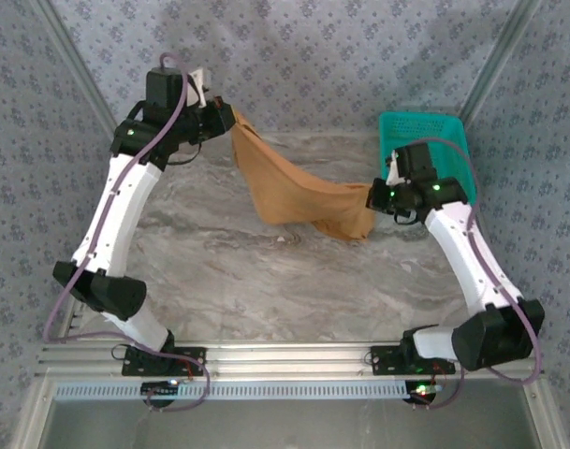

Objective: Fold the inside-out t-shirt

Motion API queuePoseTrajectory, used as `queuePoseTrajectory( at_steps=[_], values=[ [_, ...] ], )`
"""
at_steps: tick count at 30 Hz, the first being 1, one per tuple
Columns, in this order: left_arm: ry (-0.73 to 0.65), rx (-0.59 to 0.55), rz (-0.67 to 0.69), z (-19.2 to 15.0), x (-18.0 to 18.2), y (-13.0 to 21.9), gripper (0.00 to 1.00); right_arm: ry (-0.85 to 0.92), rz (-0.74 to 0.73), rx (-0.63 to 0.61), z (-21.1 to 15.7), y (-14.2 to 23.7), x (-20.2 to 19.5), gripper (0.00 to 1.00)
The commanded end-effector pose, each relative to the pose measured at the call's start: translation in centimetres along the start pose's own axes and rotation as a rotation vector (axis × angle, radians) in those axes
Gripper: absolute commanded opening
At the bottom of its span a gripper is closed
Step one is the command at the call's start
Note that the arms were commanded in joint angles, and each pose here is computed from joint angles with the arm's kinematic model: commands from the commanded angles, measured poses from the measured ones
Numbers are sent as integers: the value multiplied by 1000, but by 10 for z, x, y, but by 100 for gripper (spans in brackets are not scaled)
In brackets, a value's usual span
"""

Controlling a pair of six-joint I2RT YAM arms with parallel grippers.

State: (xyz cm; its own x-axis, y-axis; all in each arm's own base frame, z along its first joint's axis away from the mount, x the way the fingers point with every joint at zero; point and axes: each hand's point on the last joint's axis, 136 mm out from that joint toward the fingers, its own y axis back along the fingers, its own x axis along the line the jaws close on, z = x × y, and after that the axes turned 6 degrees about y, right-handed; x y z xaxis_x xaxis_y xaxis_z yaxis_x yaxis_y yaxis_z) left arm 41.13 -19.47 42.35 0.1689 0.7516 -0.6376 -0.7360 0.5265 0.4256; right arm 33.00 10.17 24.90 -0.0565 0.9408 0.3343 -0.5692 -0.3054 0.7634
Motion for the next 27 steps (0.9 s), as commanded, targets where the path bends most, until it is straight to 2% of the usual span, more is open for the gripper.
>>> queuePoseTrajectory(
  at_steps=[1, 7, 9, 11, 15, 20, 21, 23, 25, 27],
  values=[
    [-38, -151, -121, 28, -42, 64, 0, -5, 85, -114, 26, 61, 26, 0],
    [-93, -364, -144, 50, -63, 153, 0, 21, 150, -291, 68, 142, 48, 0],
    [-99, -394, -149, 50, -66, 169, 0, 23, 170, -311, 77, 151, 53, 0],
    [-105, -395, -140, 47, -62, 171, 0, 17, 168, -306, 84, 144, 52, 0],
    [-101, -311, -37, 34, -31, 129, 0, -7, 171, -223, 94, 93, 44, 0],
    [-35, -110, 160, -9, 52, 28, 0, -60, 128, -59, 110, -18, 22, 0],
    [-17, -68, 196, -19, 69, 12, 0, -66, 121, -22, 113, -36, 20, 6],
    [24, -8, 253, -35, 100, -19, 0, -52, 73, 64, 115, -75, 12, 29],
    [55, 30, 285, -51, 120, -37, 0, -24, 46, 149, 103, -98, 13, 42],
    [75, 49, 302, -63, 135, -47, 0, 9, 44, 210, 81, -108, 25, 50]
  ],
)
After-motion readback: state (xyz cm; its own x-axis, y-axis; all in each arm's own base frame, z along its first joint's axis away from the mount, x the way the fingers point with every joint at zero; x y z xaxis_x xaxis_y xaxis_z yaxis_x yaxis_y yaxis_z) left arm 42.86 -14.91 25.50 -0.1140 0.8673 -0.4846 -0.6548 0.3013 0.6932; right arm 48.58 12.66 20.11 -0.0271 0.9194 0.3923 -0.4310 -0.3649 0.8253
